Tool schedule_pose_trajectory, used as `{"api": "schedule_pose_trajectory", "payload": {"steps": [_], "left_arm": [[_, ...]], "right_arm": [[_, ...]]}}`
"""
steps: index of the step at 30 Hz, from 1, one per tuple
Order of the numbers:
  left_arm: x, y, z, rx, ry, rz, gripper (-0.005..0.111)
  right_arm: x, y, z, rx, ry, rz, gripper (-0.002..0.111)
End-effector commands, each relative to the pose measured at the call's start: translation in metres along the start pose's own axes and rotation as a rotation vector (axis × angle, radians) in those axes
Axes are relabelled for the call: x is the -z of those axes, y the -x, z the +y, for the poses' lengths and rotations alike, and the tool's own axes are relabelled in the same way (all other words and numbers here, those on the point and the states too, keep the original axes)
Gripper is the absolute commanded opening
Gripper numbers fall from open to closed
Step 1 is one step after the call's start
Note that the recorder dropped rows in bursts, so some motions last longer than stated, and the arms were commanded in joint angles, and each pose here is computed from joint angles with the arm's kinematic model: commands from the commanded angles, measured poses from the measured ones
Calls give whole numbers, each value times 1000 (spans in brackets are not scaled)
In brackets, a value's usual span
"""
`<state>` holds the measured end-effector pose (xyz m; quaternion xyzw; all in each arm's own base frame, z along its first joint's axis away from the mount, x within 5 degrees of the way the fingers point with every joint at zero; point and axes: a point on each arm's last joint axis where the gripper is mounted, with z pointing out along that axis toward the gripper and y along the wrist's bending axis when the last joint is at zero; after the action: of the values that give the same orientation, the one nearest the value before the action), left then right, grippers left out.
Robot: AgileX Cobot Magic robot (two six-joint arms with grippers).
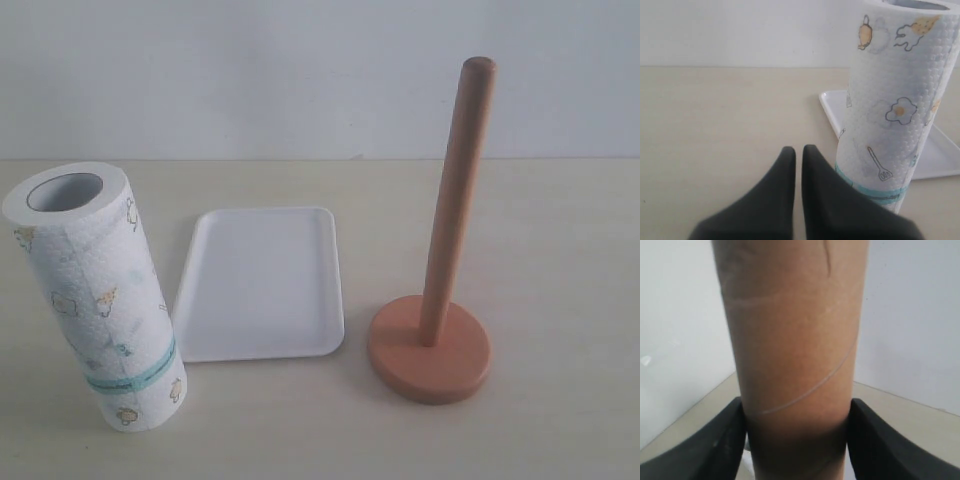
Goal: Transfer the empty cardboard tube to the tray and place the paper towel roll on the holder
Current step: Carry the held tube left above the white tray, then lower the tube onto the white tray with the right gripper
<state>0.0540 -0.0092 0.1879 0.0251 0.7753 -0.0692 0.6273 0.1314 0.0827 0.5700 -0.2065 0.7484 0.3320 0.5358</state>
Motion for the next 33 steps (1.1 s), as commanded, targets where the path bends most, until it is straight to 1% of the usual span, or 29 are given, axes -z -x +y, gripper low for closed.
{"api": "schedule_pose_trajectory", "payload": {"steps": [1, 3, 5, 9, 11, 16, 20, 23, 29, 33], "left_arm": [[0, -1, 0, -1, 4, -3, 4], [0, -1, 0, -1, 4, -3, 4], [0, -1, 0, -1, 4, -3, 4], [0, -1, 0, -1, 4, -3, 4], [0, -1, 0, -1, 4, -3, 4], [0, -1, 0, -1, 4, -3, 4], [0, -1, 0, -1, 4, -3, 4], [0, -1, 0, -1, 4, -3, 4], [0, -1, 0, -1, 4, -3, 4], [0, -1, 0, -1, 4, -3, 4]], "right_arm": [[-15, 1, 5, -23, 131, 21, 0], [-21, 1, 11, -19, 183, 18, 0], [-30, 1, 16, -4, 206, 12, 0], [-59, -4, 27, 11, 211, 46, 0], [-79, -11, 32, 38, 176, 80, 0], [-143, -35, 33, 69, 8, 174, 0], [-197, -56, 31, 50, -12, 264, 0], [-224, -63, 29, 21, -33, 314, 0], [-257, -69, 27, -11, -52, 354, 0], [-283, -87, 20, -28, -100, 433, 0]]}}
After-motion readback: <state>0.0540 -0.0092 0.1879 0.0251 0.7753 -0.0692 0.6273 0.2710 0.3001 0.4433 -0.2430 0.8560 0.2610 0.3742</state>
